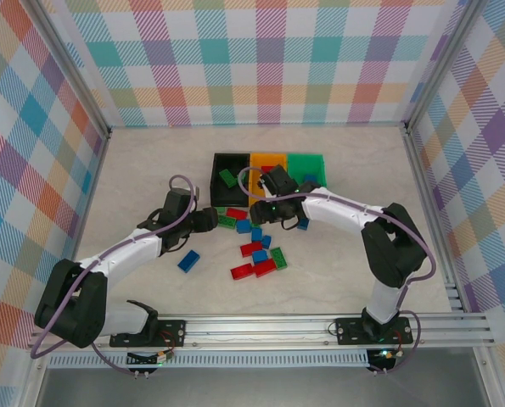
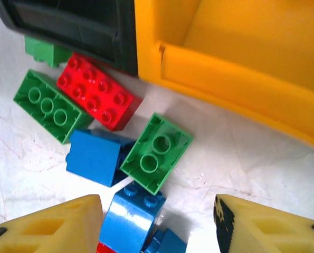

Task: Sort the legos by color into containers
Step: Rotate the lego at the center of the table.

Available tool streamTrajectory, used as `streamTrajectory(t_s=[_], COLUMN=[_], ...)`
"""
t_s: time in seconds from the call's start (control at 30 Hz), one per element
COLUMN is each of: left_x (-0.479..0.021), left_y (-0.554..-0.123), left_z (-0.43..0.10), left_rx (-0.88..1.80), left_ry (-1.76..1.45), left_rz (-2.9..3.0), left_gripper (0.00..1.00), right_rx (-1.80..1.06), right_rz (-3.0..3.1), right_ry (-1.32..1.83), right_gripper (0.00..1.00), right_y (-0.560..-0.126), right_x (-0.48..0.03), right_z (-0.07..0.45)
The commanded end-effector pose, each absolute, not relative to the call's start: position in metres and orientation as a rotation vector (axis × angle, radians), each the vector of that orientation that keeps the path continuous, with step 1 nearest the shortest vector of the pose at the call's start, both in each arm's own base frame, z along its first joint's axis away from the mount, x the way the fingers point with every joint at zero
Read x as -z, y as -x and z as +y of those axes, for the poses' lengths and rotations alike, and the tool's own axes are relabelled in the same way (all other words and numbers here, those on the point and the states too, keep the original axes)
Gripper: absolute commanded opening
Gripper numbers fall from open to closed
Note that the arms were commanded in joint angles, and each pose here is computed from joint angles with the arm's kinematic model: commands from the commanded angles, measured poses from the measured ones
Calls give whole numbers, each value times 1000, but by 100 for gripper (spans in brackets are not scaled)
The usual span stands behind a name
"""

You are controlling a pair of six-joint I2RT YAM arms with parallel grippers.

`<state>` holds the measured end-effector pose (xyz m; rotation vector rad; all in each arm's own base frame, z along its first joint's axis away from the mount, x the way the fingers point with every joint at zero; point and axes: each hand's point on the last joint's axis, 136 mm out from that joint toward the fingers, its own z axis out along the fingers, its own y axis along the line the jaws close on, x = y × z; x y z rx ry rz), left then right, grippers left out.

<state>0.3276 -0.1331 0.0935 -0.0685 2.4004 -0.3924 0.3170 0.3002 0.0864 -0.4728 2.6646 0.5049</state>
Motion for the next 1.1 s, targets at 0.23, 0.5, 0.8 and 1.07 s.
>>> streamTrajectory(t_s=[0.23,0.5,0.8,1.07], left_x=[-90,-90,-89,-90], left_y=[-330,-329,-329,-329], left_z=[-136,-138,-138,-137], left_rx=[422,439,443,435], left_ry=[73,68,72,72], left_rz=[2401,2406,2410,2407], left_gripper=[70,70,70,70], right_rx=[-422,-322,-278,-214], right_rz=[2737,2760,2782,2776], right_ry=[401,272,239,223], right_gripper=[59,60,60,56], right_y=[-320,-334,-339,-334], right_x=[-59,-46,-31,-28], right_z=[319,314,313,294])
